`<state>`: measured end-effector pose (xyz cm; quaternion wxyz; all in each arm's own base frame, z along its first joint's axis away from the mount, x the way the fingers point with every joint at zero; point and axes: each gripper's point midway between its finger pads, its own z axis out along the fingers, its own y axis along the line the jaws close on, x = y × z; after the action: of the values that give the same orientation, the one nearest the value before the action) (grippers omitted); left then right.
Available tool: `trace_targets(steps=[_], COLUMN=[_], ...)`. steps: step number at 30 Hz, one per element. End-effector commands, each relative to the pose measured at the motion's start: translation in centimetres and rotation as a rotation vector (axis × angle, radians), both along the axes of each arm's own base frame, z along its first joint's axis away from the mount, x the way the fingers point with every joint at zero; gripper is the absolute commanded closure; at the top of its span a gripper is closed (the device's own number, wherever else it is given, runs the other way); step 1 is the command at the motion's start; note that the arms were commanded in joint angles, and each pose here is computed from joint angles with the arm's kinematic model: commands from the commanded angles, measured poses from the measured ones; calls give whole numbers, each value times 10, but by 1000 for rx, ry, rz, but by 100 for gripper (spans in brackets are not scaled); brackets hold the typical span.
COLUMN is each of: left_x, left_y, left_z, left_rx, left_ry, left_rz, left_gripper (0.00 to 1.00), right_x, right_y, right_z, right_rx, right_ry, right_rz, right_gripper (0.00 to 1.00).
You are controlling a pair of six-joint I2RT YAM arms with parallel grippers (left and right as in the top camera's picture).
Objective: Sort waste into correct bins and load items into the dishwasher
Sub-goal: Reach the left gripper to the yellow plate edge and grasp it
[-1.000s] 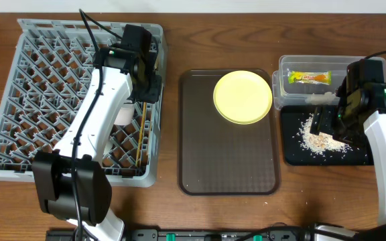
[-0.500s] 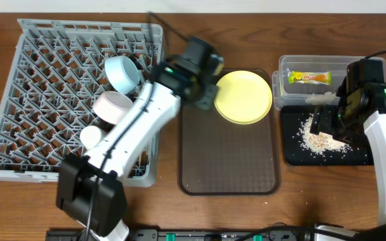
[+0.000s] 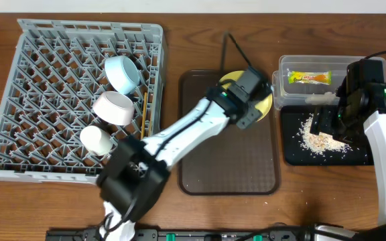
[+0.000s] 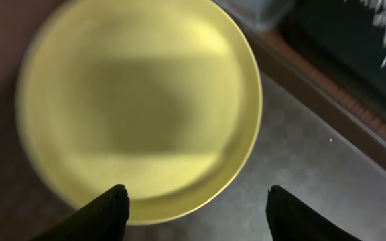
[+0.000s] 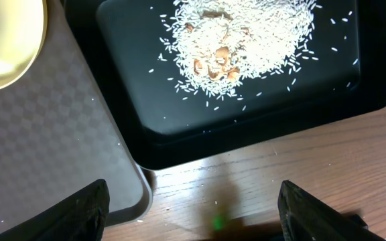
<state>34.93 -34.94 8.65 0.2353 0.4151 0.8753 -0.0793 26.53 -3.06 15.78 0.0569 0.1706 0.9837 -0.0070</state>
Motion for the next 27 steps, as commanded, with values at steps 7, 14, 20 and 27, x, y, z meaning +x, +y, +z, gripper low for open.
trace_targets(steps=[7, 14, 20, 27], left_x=[-19, -47, -69, -74], left_y=[-4, 26, 50, 56], left_z=[-75, -95, -98, -98], left_rx=[140, 268, 347, 346], left_ry=[75, 204, 315, 356], left_rz=[-96, -99, -22, 98], left_gripper=[31, 57, 78, 73], right_x=[0, 1, 1, 1], right_y=[-4, -4, -4, -4], right_z=[5, 5, 5, 5], right_rx=[-3, -3, -4, -3], right_ry=[-19, -21, -24, -23], right_rz=[-3, -3, -3, -3], right_gripper=[21, 21, 21, 21])
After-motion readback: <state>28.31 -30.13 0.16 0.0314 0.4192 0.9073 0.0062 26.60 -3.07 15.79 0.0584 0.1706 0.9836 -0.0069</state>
